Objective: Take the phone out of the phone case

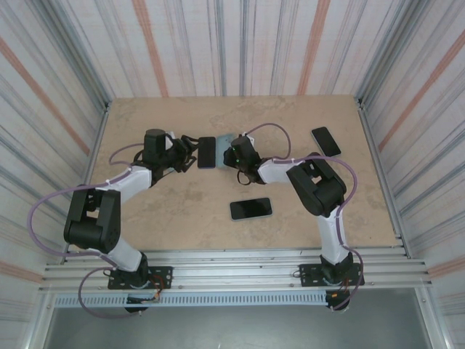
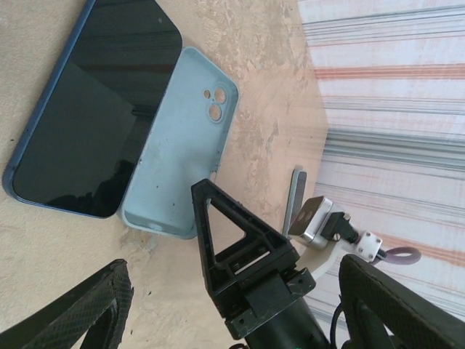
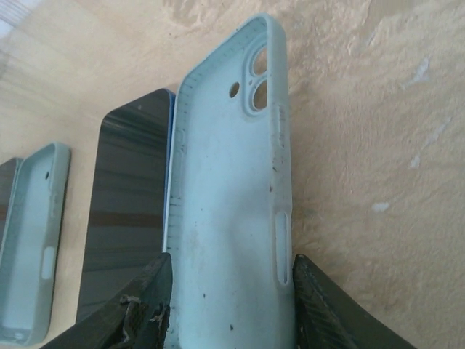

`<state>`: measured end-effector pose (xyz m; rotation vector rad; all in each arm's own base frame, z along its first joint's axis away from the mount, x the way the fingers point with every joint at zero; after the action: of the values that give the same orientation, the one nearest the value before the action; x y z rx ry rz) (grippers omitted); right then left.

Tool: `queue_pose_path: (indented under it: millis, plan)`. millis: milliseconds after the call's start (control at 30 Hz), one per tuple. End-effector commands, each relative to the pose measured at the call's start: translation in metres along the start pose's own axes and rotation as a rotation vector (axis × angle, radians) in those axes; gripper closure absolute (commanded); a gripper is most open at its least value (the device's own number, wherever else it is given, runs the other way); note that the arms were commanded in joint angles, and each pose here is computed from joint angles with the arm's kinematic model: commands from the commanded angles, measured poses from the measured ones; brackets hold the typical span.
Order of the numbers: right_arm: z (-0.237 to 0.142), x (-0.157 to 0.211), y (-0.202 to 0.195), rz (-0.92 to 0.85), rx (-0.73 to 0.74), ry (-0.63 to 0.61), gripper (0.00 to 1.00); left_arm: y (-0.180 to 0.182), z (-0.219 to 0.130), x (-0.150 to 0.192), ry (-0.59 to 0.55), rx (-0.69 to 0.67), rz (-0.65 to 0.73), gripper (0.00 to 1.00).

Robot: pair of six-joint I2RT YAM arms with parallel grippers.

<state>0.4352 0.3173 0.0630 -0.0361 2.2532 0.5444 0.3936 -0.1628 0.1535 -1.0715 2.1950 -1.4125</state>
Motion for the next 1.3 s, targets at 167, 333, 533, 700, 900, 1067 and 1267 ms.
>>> queue_pose_path:
  millis: [167, 333, 533, 700, 900, 1067, 1267]
  plan:
    - [-0.009, -0.028, 0.001, -0.094, -0.066, 0.045, 0.46, -0.020, -0.008, 0.002, 0.017, 0.050, 0.064, 0.22]
    - [-0.021, -0.042, 0.004, -0.152, -0.123, 0.040, 0.43, -0.028, -0.010, 0.004, 0.029, 0.065, 0.078, 0.21]
    - [-0.062, -0.051, 0.012, -0.384, -0.218, 0.080, 0.36, -0.044, -0.020, 0.013, 0.062, 0.077, 0.171, 0.16]
    - [-0.106, -0.047, 0.001, -0.566, -0.249, 0.137, 0.24, -0.049, -0.032, 0.022, 0.077, 0.081, 0.200, 0.05]
    - [-0.168, -0.027, 0.013, -0.743, -0.486, 0.185, 0.06, -0.038, -0.043, 0.042, 0.110, 0.066, 0.213, 0.02]
    - [-0.209, -0.003, 0.016, -0.903, -0.596, 0.215, 0.01, -0.029, -0.050, 0.062, 0.137, 0.058, 0.221, 0.02]
    - [-0.228, 0.038, 0.001, -1.148, -0.600, 0.324, 0.01, -0.019, -0.051, 0.085, 0.192, 0.052, 0.224, 0.02]
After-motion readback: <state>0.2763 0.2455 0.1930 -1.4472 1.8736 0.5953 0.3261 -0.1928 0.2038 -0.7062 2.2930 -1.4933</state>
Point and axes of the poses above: each hand's point on the last joint's axis, 136 mm out from that joint toward the fingers, its own z axis out along the fingers, its own y axis along the line the jaws close on, x = y × z, the point moved 2 cm from there along -z, back along the fingers, and after that the axes turned 14 degrees about -z, right-handed, at the moved point
